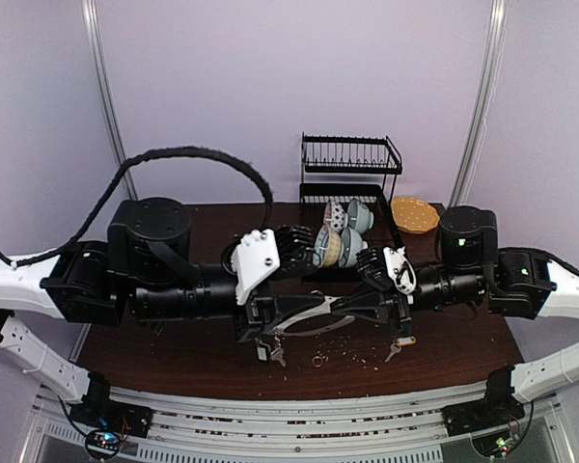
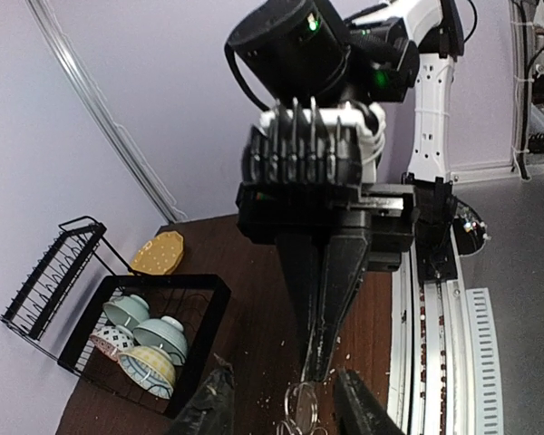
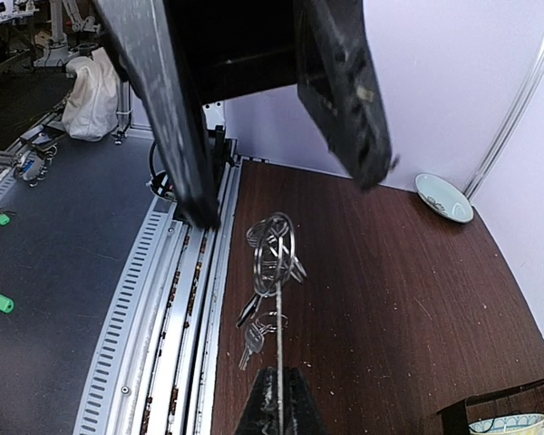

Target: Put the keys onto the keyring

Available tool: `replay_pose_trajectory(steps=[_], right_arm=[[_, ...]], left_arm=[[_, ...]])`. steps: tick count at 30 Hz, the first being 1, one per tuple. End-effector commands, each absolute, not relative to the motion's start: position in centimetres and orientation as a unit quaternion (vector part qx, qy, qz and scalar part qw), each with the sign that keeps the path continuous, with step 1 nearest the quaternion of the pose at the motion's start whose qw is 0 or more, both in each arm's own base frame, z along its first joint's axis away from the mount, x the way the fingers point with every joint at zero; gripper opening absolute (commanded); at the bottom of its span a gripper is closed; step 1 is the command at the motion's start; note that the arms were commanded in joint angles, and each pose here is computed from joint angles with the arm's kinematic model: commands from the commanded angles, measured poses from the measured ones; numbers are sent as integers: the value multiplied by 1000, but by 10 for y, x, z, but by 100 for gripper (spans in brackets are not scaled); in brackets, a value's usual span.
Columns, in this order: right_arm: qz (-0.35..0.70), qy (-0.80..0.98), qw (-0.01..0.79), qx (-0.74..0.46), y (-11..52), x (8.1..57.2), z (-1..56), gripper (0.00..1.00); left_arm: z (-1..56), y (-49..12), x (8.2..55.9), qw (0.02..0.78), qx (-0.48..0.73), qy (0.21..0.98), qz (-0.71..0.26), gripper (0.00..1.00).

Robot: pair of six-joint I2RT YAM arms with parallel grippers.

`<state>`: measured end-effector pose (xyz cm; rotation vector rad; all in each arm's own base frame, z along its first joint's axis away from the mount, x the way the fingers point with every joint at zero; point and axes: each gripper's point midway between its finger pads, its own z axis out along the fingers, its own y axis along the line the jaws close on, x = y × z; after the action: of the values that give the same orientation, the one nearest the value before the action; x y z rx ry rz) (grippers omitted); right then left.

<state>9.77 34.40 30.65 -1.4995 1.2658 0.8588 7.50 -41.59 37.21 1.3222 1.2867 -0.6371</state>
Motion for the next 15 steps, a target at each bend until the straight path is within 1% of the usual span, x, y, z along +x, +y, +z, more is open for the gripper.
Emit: replay_pose_trajectory(steps=[1,4,5,8,12,14,15], right_arm=[[361,504,509,-597,345,98,331,0],[359,507,508,-596,344,99,329,0],[359,506,509,-596,344,99,329,0],[359,505,510,-596,343,98,329,0],[359,505,510,-597,343,98,329,0],[359,504,510,-597,344,99,329,0],[358,504,510,-597,344,99,329,0]], left_arm=[[371,-419,84,550,554,570,-254,33],[373,-419,84,548,549,574,-261,23],[373,-418,85,547,548,576,-263,21],[374,-413,85,546,544,578,-269,24],[374,-409,83,541,543,580,-275,24],[373,-409,83,539,544,580,-275,22],[372,-410,82,538,546,581,-274,17]])
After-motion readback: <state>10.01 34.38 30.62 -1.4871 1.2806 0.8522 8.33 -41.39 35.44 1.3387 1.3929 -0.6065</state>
